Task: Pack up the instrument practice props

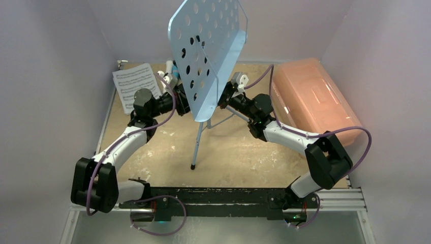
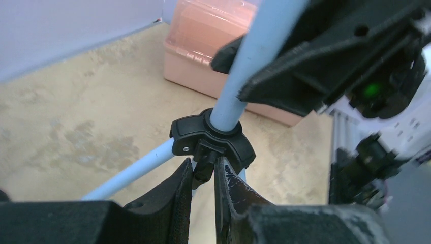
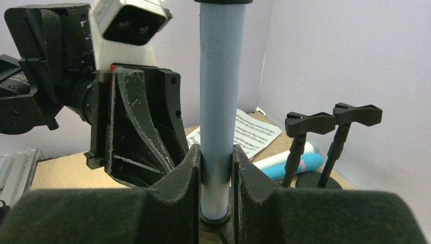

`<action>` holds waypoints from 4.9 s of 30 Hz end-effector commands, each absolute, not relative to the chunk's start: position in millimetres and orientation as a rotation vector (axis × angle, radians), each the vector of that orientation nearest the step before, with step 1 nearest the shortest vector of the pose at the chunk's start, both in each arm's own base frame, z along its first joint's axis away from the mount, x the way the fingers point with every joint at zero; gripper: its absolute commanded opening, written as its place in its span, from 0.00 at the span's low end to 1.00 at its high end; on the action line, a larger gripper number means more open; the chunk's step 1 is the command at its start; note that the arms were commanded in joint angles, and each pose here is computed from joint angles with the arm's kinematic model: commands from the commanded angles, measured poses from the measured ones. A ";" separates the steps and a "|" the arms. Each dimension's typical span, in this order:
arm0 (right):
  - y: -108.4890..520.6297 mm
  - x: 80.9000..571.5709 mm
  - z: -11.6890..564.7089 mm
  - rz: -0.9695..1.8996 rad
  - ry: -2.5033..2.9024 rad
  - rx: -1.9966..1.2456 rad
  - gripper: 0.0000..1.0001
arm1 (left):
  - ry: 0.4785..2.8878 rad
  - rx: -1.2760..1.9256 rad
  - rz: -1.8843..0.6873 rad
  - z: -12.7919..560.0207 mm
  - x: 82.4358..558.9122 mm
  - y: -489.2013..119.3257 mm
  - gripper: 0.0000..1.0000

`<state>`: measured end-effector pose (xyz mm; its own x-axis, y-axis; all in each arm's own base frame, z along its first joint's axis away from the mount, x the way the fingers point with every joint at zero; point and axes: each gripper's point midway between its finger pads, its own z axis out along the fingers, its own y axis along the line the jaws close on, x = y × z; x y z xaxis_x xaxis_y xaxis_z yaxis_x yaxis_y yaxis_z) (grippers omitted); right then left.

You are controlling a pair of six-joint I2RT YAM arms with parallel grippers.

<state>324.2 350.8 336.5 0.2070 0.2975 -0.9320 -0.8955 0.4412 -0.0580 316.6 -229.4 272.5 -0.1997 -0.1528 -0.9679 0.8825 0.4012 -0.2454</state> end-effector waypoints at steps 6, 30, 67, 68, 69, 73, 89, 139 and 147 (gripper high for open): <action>350.7 311.3 351.8 0.909 0.936 -0.771 0.00 | 1.679 0.023 -1.394 290.0 322.3 -219.8 0.00; 346.2 305.8 350.2 0.896 0.922 -0.778 0.00 | 1.778 -0.377 -1.338 288.8 331.2 -194.2 0.39; 345.5 302.7 352.5 0.908 0.915 -0.776 0.00 | 1.995 -0.363 -1.121 219.1 321.3 -203.3 0.30; 345.8 302.8 351.9 0.909 0.916 -0.777 0.00 | 2.004 -0.364 -1.121 215.3 322.0 -204.2 0.29; 345.8 302.7 352.4 0.909 0.915 -0.778 0.00 | 2.012 -0.359 -1.123 212.9 322.8 -205.8 0.30; 346.2 302.6 352.0 0.911 0.916 -0.779 0.00 | 2.046 -0.351 -1.111 203.3 328.9 -209.2 0.29; 345.4 303.4 352.3 0.903 0.919 -0.776 0.00 | 2.227 -0.414 -0.835 135.2 318.7 -178.7 0.27; 343.4 304.2 353.2 0.880 0.915 -0.780 0.00 | 0.902 1.292 -0.169 285.8 312.7 -221.3 0.80; 344.0 305.0 352.0 0.880 0.917 -0.780 0.00 | 0.860 1.297 -0.207 287.1 311.9 -231.1 0.51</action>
